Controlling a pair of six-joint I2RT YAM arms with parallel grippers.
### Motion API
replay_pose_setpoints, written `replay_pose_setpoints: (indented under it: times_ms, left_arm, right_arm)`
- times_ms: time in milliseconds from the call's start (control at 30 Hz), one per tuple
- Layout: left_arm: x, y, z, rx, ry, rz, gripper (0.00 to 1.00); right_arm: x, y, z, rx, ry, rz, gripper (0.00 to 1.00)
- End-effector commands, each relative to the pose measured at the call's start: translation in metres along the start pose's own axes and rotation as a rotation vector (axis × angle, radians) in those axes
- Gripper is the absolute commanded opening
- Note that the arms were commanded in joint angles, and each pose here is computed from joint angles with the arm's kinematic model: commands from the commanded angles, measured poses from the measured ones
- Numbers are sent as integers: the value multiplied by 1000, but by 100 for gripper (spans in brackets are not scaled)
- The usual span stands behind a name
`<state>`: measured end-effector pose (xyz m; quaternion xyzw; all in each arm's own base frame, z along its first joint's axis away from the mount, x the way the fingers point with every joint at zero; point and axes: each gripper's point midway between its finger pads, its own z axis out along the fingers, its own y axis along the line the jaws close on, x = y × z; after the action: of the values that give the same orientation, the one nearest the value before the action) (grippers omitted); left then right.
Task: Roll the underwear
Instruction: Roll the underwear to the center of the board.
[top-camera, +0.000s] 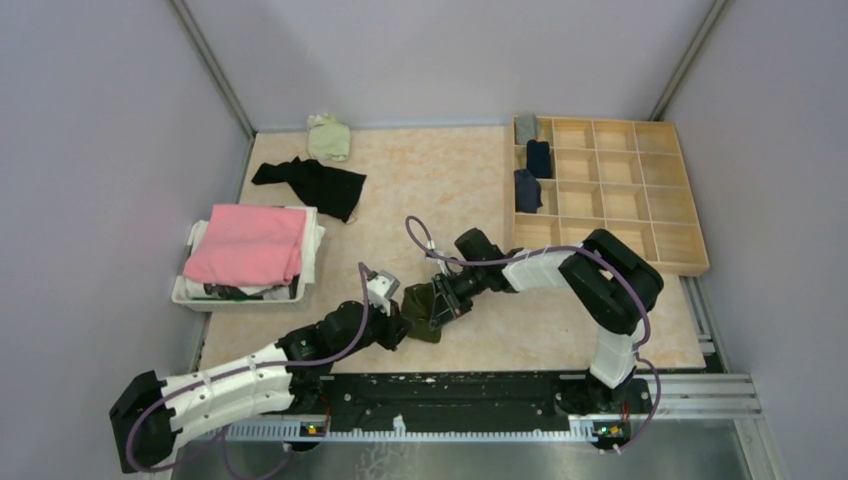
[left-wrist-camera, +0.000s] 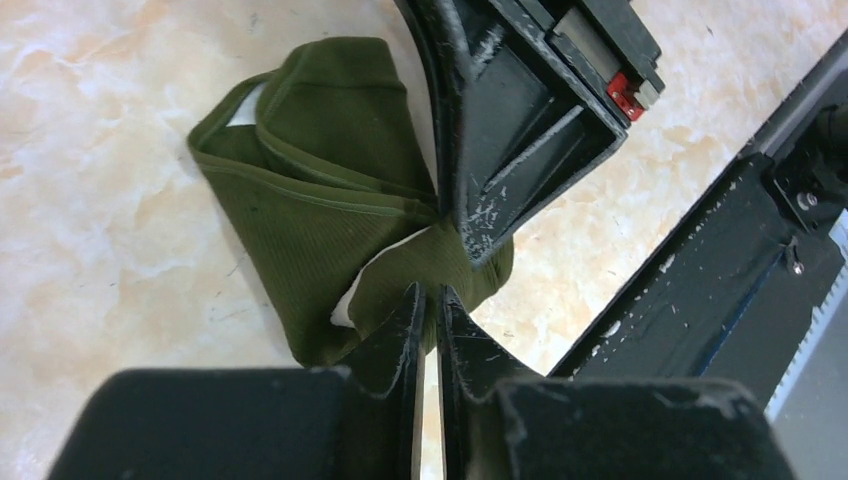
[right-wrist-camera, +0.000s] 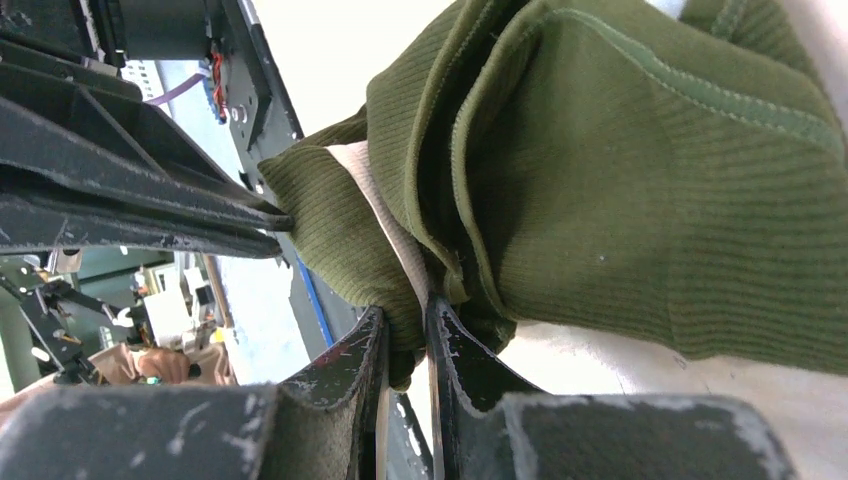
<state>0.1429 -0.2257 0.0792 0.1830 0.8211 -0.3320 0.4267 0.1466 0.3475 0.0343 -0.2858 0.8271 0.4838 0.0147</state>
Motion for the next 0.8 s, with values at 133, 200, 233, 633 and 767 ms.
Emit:
replay_pose_setpoints:
  times_ms: [133,200,233,633,767]
  left_arm:
    - [-19,-32,6,144,-36,41,13]
    - [-20,-32,8,143,-33,43,13]
    - [-20,-32,10,141,-33,44,12]
    - [-3,-29,22,122,40,31,11]
    - [-5,-7,23,-1,15,-6,11]
  right_arm:
    - [-5,-15,-1,87,5,45,0]
    - [-5,-15,-1,87,6,49,0]
    - [-5,-15,-1,87,6,48,0]
    - [-6,-16,-2,90,2,53,1]
    - [-5,-16,-2,90,4,49,3]
